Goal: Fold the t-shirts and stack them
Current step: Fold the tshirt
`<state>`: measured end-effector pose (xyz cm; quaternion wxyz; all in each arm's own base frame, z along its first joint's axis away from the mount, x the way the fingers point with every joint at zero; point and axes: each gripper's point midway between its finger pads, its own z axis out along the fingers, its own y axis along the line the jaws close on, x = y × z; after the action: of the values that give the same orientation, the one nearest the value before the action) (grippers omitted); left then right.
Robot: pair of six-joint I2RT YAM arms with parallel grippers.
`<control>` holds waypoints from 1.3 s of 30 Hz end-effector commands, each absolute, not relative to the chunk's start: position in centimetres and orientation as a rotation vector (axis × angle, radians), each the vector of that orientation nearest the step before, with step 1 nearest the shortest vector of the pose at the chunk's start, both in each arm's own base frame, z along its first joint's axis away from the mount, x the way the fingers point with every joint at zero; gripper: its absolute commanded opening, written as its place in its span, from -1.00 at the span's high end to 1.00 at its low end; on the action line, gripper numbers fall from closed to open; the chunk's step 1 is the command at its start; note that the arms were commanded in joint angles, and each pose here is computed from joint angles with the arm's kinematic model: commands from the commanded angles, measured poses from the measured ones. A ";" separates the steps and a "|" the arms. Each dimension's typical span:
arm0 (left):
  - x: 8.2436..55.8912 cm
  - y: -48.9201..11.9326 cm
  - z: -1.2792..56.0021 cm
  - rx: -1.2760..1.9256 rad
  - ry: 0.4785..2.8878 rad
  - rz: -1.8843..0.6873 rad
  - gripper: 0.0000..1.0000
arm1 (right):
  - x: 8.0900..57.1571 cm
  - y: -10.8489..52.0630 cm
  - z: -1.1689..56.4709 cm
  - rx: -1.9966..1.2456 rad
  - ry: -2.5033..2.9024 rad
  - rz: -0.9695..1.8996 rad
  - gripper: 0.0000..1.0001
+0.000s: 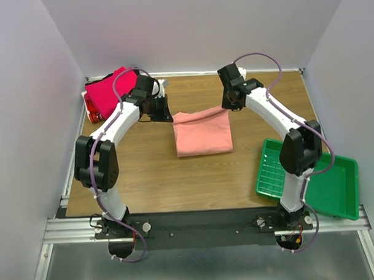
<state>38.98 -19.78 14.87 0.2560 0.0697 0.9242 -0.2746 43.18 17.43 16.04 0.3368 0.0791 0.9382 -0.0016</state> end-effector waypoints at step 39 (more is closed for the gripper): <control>44.6 -11.8 12.0 -0.194 2.508 -0.485 -0.78 | 57.4 22.9 11.8 -0.177 2.359 0.230 -0.53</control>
<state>44.55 -13.54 9.23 0.2393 -0.0464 0.9471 -0.2086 56.94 21.70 10.38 0.3583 -0.0351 0.9318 0.0451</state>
